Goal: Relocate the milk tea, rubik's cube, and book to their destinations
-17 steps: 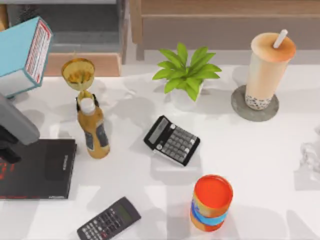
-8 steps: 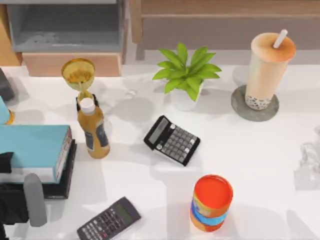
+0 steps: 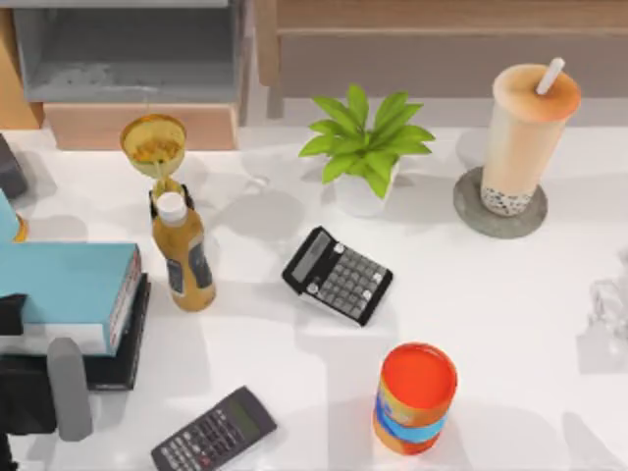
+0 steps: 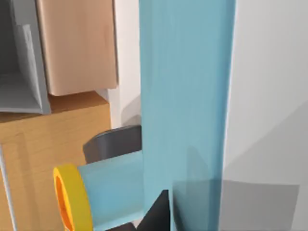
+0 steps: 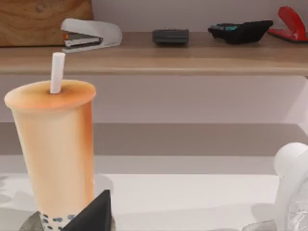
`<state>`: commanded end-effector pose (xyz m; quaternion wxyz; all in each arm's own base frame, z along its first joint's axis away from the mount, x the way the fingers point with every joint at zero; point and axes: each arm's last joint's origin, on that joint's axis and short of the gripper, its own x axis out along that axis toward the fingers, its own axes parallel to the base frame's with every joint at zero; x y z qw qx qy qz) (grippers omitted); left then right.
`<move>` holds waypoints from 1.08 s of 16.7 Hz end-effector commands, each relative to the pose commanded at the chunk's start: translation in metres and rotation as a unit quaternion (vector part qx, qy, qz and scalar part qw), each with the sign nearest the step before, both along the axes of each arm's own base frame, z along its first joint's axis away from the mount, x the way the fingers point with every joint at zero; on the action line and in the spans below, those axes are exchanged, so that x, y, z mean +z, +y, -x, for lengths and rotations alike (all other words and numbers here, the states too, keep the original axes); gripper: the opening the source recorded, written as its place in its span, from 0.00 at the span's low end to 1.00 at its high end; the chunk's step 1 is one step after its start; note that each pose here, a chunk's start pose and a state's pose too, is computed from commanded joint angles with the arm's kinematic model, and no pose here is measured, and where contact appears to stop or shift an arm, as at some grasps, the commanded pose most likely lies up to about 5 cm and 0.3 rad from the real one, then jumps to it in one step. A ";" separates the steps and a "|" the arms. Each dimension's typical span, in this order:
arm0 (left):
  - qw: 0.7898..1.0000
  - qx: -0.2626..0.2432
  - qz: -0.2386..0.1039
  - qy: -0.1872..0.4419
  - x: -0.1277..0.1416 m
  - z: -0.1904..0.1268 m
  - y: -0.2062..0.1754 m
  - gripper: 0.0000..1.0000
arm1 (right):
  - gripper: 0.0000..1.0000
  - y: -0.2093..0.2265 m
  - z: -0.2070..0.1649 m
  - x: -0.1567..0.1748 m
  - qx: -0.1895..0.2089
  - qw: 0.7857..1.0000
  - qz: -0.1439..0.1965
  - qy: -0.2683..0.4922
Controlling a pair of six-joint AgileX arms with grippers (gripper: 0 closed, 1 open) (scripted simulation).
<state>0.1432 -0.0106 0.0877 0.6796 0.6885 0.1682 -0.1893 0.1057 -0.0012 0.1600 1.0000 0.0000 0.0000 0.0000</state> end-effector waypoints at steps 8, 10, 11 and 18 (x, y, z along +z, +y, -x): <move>1.000 0.001 0.001 0.005 -0.003 0.000 0.000 0.15 | 1.00 0.000 0.000 0.000 0.000 1.000 0.000 0.000; 1.000 0.001 0.001 0.005 -0.003 0.000 0.000 0.30 | 1.00 0.000 0.000 0.000 0.000 1.000 0.000 0.000; 1.000 0.001 0.001 0.005 -0.003 0.000 0.000 0.38 | 1.00 0.000 0.000 0.000 0.000 1.000 0.000 0.000; 1.000 0.001 0.001 0.005 -0.003 0.000 0.000 0.90 | 1.00 0.000 0.000 0.000 0.000 1.000 0.000 0.000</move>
